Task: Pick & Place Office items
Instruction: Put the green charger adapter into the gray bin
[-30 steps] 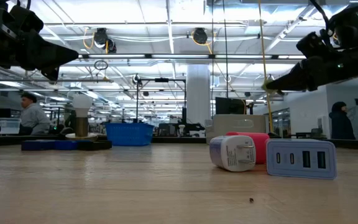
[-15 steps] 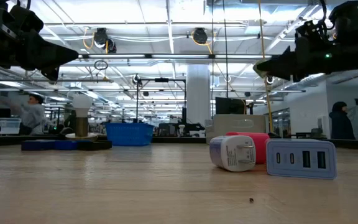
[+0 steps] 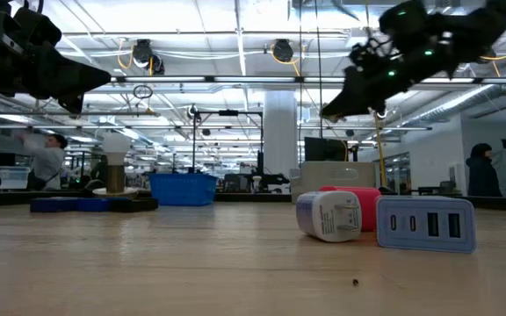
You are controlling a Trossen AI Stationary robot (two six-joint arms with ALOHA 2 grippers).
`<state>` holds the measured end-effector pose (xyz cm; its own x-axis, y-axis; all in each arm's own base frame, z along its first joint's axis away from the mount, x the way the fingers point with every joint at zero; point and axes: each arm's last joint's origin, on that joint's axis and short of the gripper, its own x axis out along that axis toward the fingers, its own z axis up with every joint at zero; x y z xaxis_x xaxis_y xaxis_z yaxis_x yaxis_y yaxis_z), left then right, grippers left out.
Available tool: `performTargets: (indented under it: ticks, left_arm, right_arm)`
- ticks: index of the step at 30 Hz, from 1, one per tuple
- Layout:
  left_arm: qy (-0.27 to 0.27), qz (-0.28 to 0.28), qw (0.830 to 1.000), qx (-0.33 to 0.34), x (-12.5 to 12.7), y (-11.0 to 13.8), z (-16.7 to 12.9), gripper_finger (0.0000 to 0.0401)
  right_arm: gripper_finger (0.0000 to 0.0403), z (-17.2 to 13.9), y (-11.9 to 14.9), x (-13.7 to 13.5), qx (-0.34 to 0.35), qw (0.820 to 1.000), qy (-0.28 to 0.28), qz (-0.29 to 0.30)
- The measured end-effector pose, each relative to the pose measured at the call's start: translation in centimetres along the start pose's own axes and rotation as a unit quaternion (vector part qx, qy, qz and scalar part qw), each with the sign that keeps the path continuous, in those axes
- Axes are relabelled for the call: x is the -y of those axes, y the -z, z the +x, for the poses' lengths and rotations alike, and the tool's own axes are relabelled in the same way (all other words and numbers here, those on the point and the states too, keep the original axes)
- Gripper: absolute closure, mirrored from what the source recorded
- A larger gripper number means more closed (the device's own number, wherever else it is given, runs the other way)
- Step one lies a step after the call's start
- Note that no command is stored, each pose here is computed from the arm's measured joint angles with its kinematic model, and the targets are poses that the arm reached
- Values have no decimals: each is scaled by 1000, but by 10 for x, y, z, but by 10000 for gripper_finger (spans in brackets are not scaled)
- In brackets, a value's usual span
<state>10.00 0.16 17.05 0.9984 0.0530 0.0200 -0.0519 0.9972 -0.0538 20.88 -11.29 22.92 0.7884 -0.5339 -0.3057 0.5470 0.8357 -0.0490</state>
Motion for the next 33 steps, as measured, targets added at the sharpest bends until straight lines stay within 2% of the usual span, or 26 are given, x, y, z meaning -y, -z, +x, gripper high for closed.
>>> performTargets:
  ticks: [4, 8, 12, 16, 24, 33]
  left_arm:
    - [0, 0, 1000, 0, 0, 0, 0, 380]
    - [0, 0, 1000, 0, 0, 0, 0, 380]
    - [0, 0, 1000, 0, 0, 0, 0, 380]
    - [0, 0, 1000, 0, 0, 0, 0, 380]
    - [0, 0, 1000, 0, 0, 0, 0, 380]
    - [0, 0, 1000, 0, 0, 0, 0, 380]
  right_arm:
    - [266, 31, -17, 10, -48, 999, -17, -1]
    - [266, 61, -24, 20, -110, 994, -4, -9]
    - [266, 90, -18, 32, -172, 985, 10, -3]
    - [266, 114, -1, 42, -211, 977, 19, 4]
    - [266, 137, 36, 53, -265, 964, 31, 14]
    - [266, 142, 42, 53, -270, 962, 30, 14]
